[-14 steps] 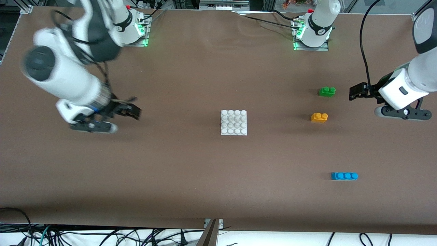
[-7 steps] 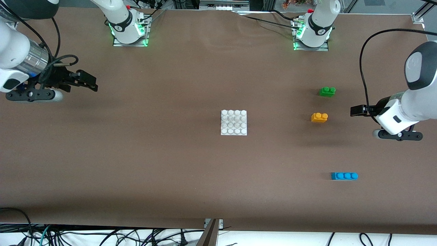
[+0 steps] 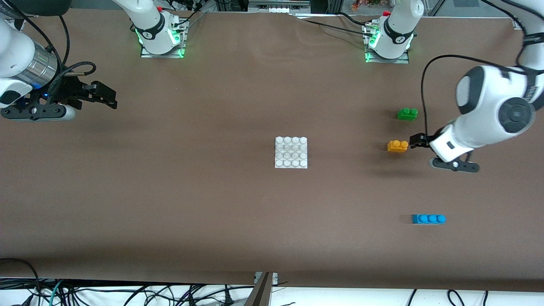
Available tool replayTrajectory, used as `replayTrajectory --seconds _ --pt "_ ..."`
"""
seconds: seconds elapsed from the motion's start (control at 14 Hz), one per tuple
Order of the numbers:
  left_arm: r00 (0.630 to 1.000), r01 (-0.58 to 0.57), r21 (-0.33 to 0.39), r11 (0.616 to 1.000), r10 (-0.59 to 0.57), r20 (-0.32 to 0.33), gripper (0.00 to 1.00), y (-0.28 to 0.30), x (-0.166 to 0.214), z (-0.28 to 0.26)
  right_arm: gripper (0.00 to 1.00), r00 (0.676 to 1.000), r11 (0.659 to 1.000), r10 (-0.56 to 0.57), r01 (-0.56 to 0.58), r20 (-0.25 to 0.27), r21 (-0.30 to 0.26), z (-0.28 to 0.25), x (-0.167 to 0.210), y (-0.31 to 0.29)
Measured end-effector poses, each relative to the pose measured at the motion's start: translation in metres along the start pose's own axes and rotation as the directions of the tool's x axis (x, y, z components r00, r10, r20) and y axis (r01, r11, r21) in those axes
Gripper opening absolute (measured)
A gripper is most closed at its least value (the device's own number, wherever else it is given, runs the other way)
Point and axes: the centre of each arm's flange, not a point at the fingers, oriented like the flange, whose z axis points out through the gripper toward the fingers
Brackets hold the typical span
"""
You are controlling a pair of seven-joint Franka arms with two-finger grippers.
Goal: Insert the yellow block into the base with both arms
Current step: 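Lower the left gripper onto the yellow block and grasp it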
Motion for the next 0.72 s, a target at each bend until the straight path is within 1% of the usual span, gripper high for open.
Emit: replayTrajectory --seconds 0.14,0.21,0.29,0.43,0.72 --pt "0.998 0.000 -0.001 1.000 0.000 -0.065 1.00 0.001 -0.022 0.055 1.00 1.000 1.000 0.006 -0.006 -0.015 -0.011 -0.005 0.002 0.004" --pt "0.997 0.001 -0.006 1.000 -0.001 -0.073 1.00 0.001 -0.032 0.082 1.00 0.999 1.000 0.007 -0.007 -0.032 -0.014 -0.013 0.002 0.006" --pt "0.998 0.001 -0.011 1.000 -0.002 -0.066 1.00 0.002 -0.039 0.101 1.00 0.999 1.000 0.007 -0.008 -0.050 -0.018 -0.021 0.002 0.006" --pt "0.999 -0.002 -0.017 1.000 0.001 -0.054 1.00 0.004 -0.043 0.115 1.00 0.998 1.000 0.007 -0.009 -0.069 -0.024 -0.030 0.002 0.007" --pt "0.999 -0.003 -0.019 1.000 0.002 -0.046 1.00 0.005 -0.044 0.119 1.00 0.997 1.000 0.016 -0.018 -0.070 -0.024 -0.031 0.001 0.007"
